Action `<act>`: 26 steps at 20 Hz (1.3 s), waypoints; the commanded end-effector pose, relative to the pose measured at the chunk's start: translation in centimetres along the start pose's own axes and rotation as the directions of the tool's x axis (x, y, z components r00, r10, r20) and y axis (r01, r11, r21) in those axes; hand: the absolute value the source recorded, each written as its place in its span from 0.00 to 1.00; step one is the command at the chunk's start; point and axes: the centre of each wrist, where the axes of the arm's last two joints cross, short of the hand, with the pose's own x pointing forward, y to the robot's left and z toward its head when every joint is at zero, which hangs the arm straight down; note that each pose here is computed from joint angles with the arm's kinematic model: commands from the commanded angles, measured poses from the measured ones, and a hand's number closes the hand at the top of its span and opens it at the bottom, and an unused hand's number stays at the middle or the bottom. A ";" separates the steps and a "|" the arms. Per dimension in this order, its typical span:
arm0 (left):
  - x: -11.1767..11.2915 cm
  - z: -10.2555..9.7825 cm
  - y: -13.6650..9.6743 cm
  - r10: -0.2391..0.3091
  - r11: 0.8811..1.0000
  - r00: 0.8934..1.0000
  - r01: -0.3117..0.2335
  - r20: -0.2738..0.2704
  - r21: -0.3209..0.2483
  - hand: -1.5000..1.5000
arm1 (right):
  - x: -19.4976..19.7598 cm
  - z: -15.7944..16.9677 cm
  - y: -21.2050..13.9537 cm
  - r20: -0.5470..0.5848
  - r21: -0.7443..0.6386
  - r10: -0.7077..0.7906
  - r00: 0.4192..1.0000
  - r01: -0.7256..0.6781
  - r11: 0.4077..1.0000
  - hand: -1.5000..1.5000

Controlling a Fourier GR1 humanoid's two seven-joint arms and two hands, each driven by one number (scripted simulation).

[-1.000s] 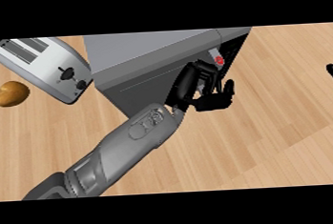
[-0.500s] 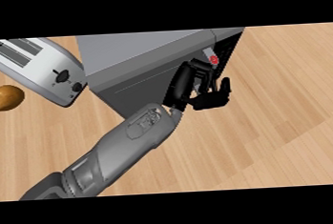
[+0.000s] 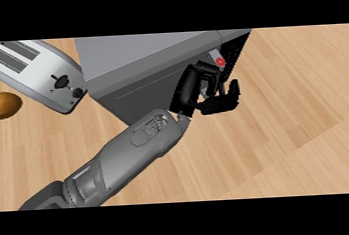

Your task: Pick up the milk, place it into the microwave and close the microwave

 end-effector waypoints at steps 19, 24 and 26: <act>0.2 -2.1 0.5 0.040 0.962 0.995 -0.015 -0.090 0.272 1.00 | 1.7 -0.9 -2.1 0.006 -0.008 -0.024 1.000 0.025 1.000 0.00; -0.8 -2.1 1.2 0.021 0.959 0.992 0.015 -0.123 0.283 1.00 | 2.6 -0.5 -2.8 0.015 -0.054 -0.004 1.000 0.004 0.999 0.00; -1.4 -1.8 1.5 0.017 0.963 0.990 0.022 -0.142 0.267 1.00 | 3.4 -0.6 -3.0 0.036 -0.053 0.014 0.999 -0.012 0.999 0.00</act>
